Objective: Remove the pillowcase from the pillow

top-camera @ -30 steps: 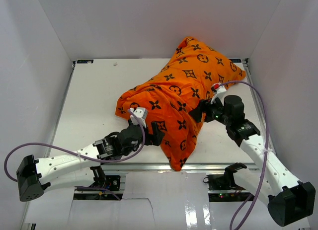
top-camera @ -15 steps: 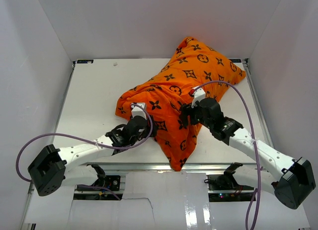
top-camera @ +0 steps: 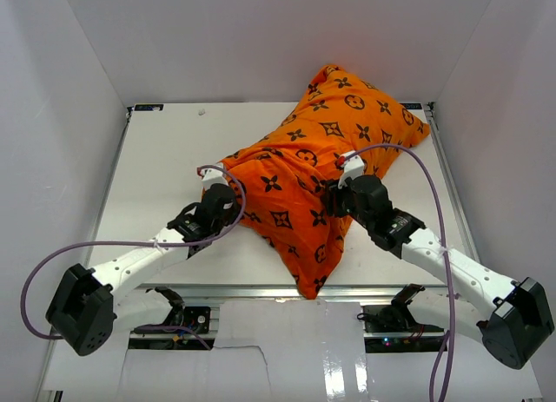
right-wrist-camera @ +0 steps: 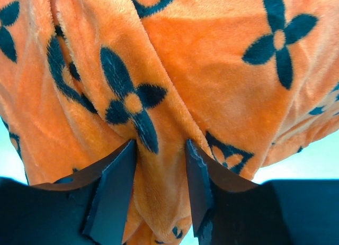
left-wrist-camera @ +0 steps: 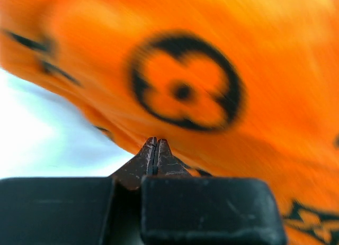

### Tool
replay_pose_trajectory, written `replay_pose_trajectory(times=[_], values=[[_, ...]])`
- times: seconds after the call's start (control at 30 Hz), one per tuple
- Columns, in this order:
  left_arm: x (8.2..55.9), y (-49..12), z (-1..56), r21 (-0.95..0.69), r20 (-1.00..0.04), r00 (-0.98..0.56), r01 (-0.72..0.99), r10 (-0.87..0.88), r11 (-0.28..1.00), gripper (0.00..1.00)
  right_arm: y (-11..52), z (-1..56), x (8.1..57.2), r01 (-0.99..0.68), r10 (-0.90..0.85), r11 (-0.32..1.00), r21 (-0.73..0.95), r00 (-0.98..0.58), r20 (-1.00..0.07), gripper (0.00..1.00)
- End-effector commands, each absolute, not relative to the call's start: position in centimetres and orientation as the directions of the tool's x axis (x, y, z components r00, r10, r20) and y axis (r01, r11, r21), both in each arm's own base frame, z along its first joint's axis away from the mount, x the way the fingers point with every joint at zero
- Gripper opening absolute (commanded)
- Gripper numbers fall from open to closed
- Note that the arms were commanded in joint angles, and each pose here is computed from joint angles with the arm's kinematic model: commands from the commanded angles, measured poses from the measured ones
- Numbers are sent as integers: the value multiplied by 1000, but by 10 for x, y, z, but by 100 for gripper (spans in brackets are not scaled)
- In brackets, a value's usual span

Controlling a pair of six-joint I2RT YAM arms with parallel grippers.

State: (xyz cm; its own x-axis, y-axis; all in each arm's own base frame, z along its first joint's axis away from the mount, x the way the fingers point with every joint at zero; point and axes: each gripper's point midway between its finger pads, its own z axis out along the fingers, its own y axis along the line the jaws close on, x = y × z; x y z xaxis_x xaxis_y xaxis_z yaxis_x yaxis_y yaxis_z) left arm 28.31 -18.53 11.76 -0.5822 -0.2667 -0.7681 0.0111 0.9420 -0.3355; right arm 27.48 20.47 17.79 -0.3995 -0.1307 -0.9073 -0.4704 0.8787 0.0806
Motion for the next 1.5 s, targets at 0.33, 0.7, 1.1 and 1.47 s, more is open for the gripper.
replay_pose_trajectory(times=[0.33, 0.7, 1.1, 1.47], values=[[280, -266, 220, -509, -762, -602, 329, -239, 795, 78, 234, 181, 272, -542, -49, 820, 186, -389, -920, 22], [303, -334, 167, -386, -710, -692, 228, -130, 894, 75, 242, 181, 268, -548, -36, 814, 193, -379, -925, 8], [280, -272, 183, -353, -753, -630, 144, -190, 924, 0, 219, 182, 281, -405, 16, 896, 182, -381, -925, 8], [266, -283, 188, -420, -742, -645, 232, -185, 877, 60, 221, 187, 278, -429, 27, 882, 194, -364, -931, 8]])
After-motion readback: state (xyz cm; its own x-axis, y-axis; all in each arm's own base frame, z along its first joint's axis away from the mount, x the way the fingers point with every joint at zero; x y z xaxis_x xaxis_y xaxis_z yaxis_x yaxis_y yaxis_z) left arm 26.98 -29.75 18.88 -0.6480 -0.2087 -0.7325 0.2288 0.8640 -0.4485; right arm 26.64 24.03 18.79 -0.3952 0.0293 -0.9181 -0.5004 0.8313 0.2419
